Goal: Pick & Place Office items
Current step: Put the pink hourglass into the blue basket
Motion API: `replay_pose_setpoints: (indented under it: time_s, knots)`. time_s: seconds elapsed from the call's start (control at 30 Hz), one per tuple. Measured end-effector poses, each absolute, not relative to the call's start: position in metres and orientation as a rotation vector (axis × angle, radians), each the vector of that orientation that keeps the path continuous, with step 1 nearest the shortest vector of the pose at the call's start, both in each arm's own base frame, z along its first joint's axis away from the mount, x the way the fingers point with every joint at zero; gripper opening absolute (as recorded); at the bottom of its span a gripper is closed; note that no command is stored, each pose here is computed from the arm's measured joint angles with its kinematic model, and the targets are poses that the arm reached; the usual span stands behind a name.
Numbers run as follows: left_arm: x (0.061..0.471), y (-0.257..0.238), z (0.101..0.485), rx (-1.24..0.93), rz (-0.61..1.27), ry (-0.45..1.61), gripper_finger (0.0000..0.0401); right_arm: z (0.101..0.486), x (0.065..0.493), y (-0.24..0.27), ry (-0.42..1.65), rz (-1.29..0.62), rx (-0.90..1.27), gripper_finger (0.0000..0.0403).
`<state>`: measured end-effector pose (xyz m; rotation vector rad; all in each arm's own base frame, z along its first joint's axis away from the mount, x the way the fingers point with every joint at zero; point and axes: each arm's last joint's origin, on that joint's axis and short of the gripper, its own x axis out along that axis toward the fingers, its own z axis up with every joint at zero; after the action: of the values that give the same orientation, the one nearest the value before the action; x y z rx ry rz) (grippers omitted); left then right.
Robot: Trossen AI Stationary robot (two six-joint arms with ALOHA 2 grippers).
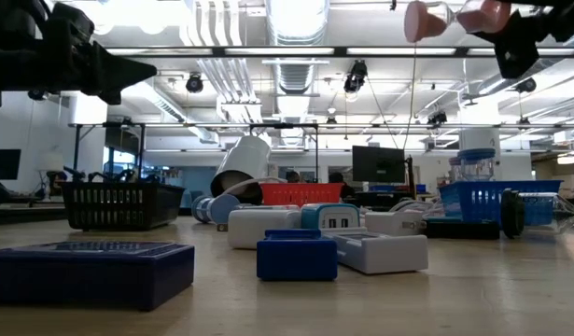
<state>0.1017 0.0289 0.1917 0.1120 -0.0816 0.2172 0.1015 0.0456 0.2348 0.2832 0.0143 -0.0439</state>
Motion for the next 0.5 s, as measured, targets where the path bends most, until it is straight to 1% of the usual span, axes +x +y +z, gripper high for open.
replay_pose_setpoints:
  time_s: [0.2,0.5]
  knots:
    - [0.102,0.029,0.191,0.132,0.229,-0.077,0.0,0.264,0.106,0.048,0.089,-0.08,0.245,0.0195]
    - [0.101,0.029,0.193,0.14,0.23,-0.1,0.0,0.349,0.105,0.044,0.305,-0.246,0.241,0.0195]
